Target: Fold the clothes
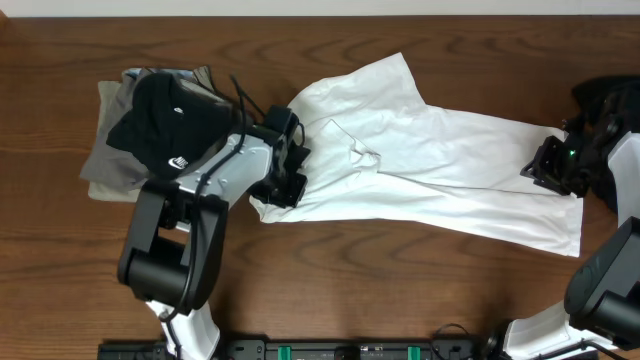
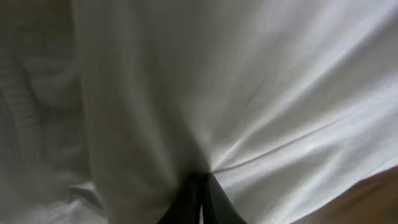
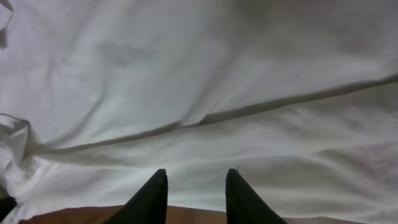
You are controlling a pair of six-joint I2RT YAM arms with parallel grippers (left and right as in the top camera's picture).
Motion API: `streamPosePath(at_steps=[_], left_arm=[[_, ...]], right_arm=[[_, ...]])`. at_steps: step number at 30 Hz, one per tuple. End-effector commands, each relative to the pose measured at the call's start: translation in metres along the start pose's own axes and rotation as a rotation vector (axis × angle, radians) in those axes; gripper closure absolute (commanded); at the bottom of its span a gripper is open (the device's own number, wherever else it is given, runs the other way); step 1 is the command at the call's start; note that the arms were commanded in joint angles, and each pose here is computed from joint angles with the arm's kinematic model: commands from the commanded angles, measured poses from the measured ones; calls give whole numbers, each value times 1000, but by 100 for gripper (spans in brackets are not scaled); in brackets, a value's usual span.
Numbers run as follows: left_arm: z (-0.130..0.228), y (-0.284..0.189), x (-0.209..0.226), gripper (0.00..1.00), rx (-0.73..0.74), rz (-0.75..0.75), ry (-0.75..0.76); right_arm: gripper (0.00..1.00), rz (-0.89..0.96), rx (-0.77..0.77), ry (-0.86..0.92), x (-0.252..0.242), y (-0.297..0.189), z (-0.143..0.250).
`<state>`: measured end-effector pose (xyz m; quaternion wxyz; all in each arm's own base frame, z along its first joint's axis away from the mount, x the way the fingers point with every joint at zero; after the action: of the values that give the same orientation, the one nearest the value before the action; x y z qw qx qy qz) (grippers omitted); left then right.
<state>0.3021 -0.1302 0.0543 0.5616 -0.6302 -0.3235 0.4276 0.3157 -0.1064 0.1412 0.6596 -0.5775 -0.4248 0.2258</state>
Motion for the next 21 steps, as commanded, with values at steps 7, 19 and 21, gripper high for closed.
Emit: streamPosePath(at_steps=[7, 19, 21], left_arm=[[62, 36, 11, 94, 274, -74, -126], [60, 17, 8, 94, 224, -78, -135], [60, 11, 7, 94, 215, -80, -142]], right_arm=[[63, 135, -14, 196, -40, 0, 3], [84, 128, -50, 498, -114, 58, 37], [87, 166, -55, 511, -122, 62, 42]])
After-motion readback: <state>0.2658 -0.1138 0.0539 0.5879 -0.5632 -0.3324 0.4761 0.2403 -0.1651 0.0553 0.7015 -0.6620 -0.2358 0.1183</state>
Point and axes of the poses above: each gripper's point midway between its finger pads, its own y axis out along the fingers, its own x axis along the line the jaws close on, z = x × y, the point moved 6 cm from there along -y, back along the fingers, and after that the axes turned 3 degrees about y, right-handed, at the moved point
